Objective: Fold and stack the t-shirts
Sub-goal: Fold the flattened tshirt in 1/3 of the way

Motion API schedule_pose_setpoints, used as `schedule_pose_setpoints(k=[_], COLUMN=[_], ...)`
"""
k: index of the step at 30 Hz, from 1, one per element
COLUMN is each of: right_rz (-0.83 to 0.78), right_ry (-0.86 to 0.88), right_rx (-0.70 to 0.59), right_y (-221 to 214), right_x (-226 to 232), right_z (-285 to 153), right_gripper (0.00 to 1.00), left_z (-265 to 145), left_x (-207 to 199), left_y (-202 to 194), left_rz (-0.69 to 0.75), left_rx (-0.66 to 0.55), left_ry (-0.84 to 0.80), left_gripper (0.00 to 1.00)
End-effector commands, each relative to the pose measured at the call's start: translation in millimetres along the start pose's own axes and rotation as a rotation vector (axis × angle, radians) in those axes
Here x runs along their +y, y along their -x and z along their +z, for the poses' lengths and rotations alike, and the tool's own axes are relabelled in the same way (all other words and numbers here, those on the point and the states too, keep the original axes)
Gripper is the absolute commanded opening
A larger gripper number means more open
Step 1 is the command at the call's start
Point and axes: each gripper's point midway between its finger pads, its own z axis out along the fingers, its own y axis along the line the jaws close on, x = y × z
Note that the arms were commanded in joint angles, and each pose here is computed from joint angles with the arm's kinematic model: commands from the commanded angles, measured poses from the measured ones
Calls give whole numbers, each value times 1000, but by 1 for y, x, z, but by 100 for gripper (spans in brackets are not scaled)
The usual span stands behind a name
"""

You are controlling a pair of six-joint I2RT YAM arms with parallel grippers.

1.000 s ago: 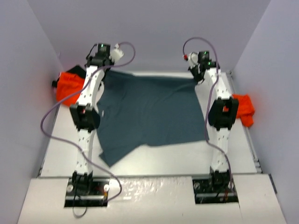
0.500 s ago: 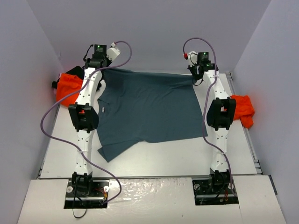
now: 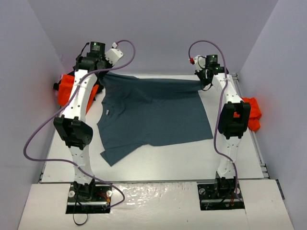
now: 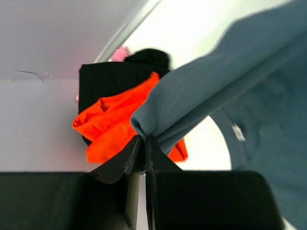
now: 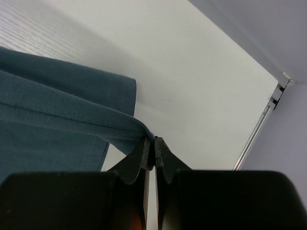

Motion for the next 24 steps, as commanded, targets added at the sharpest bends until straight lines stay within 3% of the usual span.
schedule_pose_setpoints(k=[1, 11, 24], right_rz=[-34, -117, -164], right_ry=[-79, -71, -46], right_rx=[-29, 26, 66], right_y=[10, -7, -26], right_x=[-22, -9, 2], right_z=[-26, -31, -35], right_gripper=[0, 0, 0], left_z=[-62, -90, -97], left_x=[-20, -82, -116], left_y=[5, -10, -43], left_rz=[55, 138, 150], left_rx=[-1, 97, 208], left_ry=[-27, -187, -316], left_gripper=[0, 0, 0])
